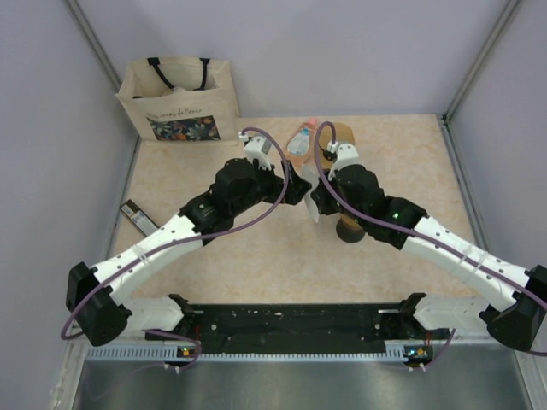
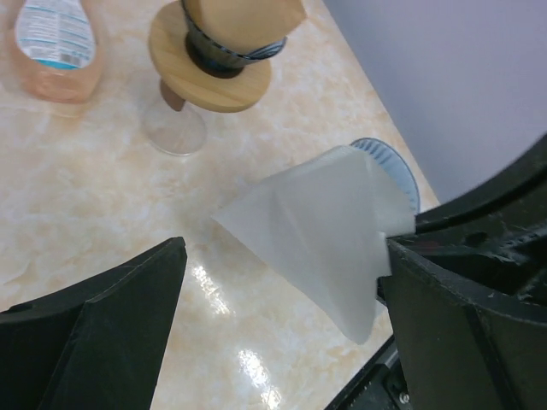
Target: Place the coffee filter in the dripper
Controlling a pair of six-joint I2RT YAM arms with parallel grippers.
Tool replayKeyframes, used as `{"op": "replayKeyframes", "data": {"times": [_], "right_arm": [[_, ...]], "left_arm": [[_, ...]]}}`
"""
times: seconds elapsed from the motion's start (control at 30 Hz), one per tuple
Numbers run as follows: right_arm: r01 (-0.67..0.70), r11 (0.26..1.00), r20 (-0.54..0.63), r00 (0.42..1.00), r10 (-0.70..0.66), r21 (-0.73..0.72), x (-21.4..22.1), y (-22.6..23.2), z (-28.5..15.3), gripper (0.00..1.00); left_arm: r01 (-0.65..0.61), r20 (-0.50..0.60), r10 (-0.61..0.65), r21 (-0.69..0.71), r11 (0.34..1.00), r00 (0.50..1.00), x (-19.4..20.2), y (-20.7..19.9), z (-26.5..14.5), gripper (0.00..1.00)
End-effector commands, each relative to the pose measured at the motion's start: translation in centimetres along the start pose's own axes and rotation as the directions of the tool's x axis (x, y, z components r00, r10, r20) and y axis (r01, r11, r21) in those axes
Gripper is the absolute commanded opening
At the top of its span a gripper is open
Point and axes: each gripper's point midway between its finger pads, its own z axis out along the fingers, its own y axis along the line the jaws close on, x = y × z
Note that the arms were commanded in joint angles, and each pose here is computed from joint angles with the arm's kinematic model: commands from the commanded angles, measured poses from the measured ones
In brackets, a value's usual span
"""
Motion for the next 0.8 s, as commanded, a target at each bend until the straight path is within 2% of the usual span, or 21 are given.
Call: {"op": "replayKeyframes", "data": {"times": [0.0,0.2,0.43,0.6,0.77], "right_arm": [[-0.064,0.998,0.142,0.988,0.065,-0.009,-4.1,1.3,-0.5,0.0],[-0.105,0.994,0.172,0.98,0.098,0.03,-4.6,0.9,0.0,0.0],[-0.123,0.992,0.18,0.976,0.12,0.002,-4.6,1.7,0.3,0.0],[-0.131,0.991,0.187,0.974,0.128,0.009,-4.7,1.5,0.3,0.0],[-0.127,0.988,0.186,0.976,0.11,0.085,-4.4,0.2,0.4,0.0]], "left_arm": [[0.071,0.158,-0.053,-0.112,0.991,0.986,-3.7,0.8,0.2,0.98],[0.059,0.145,-0.038,-0.141,0.988,0.989,-3.0,0.6,1.4,0.89],[0.044,0.142,-0.014,-0.215,0.976,0.99,-2.4,1.3,2.6,0.75],[0.024,0.123,0.008,-0.263,0.964,0.992,-1.9,1.8,3.1,0.58],[0.02,0.128,0.018,-0.286,0.958,0.992,-2.1,2.1,2.4,0.28]]}}
